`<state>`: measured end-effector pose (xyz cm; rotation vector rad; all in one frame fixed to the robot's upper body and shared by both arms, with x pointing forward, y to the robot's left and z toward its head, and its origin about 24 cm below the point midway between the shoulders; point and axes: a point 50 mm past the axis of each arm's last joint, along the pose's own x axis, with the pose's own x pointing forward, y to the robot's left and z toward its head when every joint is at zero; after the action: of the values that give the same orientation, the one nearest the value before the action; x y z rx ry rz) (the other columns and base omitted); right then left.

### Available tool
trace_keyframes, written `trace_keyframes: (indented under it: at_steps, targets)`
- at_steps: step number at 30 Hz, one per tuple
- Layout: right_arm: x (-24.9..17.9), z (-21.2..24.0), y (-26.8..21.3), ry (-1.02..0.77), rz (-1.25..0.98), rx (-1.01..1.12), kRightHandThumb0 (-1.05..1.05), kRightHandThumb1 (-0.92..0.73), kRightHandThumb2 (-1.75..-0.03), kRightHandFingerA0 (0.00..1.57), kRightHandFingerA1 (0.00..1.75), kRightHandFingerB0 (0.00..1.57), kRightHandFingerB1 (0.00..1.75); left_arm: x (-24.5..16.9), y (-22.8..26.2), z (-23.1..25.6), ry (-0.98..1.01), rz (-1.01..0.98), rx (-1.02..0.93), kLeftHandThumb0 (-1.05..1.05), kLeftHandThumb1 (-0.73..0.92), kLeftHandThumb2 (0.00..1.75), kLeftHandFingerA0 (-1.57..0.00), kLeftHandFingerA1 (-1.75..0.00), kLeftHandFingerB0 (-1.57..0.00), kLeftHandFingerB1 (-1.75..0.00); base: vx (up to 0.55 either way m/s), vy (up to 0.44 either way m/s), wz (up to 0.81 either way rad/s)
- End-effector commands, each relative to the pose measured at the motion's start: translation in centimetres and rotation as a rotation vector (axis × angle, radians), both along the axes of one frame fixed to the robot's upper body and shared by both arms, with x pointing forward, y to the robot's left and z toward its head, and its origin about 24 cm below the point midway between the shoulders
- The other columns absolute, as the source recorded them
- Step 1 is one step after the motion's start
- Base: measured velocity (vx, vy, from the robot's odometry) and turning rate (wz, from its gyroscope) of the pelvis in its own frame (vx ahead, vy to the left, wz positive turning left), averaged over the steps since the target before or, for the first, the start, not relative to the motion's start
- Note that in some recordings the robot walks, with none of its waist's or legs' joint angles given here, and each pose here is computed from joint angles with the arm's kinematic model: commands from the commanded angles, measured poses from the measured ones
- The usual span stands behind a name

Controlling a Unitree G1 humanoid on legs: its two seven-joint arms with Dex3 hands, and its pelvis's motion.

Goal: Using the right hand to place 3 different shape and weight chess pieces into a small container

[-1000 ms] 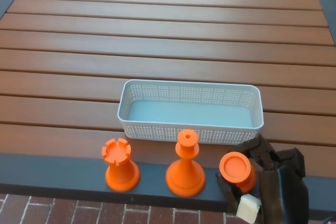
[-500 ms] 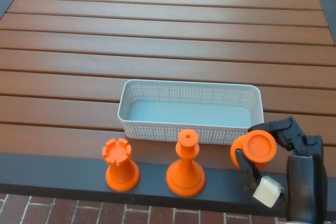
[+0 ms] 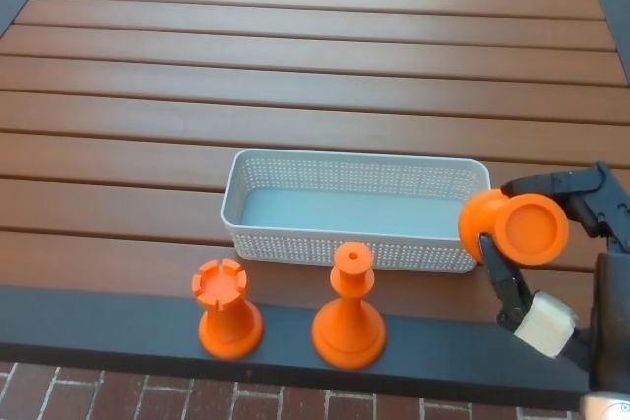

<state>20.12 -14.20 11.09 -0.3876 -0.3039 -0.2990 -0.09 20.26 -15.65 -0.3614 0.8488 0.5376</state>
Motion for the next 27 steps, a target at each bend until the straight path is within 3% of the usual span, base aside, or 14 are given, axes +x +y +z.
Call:
trace_keyframes:
  at_steps: [1, 21, 24, 25, 27]
  targets:
    - [0.3, 2.0, -0.2, -0.047, 0.049, -0.039, -0.20, -0.62, -0.93, 0.81, 1.60, 0.76, 1.32, -0.6, 0.7, 0.2, -0.026, 0.039, -0.010, -0.06, 0.47, 1.08, -1.16, -1.31, -1.01, -1.11, 0.00, 0.000, 0.00]
    - [0.7, 2.5, -0.3, -0.022, 0.059, -0.050, -0.21, -0.63, -0.91, 0.82, 1.59, 0.77, 1.31, -0.7, 0.9, 0.2, -0.016, 0.044, 0.002, -0.08, 0.44, 1.11, -1.16, -1.31, -1.01, -1.12, 0.00, 0.000, 0.00]
    - [2.0, 2.8, -0.4, -0.011, 0.065, -0.053, -0.20, -0.64, -0.88, 0.84, 1.58, 0.78, 1.29, -0.8, 1.1, 0.2, 0.004, 0.035, 0.023, -0.06, 0.45, 1.11, -1.15, -1.34, -1.01, -1.14, 0.00, 0.000, 0.00]
    - [5.1, 2.3, -0.2, 0.045, 0.098, -0.061, -0.14, -0.57, -1.08, 0.87, 1.65, 0.78, 1.44, -1.1, 1.5, 0.5, -0.031, 0.017, 0.002, -0.08, 0.47, 1.14, -1.03, -1.47, -0.96, -1.20, 0.00, 0.000, 0.00]
    - [8.8, 2.1, 0.0, 0.112, 0.129, -0.065, -0.14, -0.57, -1.08, 0.87, 1.65, 0.78, 1.44, -1.6, 2.1, 0.8, -0.078, -0.006, -0.025, -0.08, 0.47, 1.14, -1.03, -1.47, -0.96, -1.20, -0.01, -0.004, -0.05]
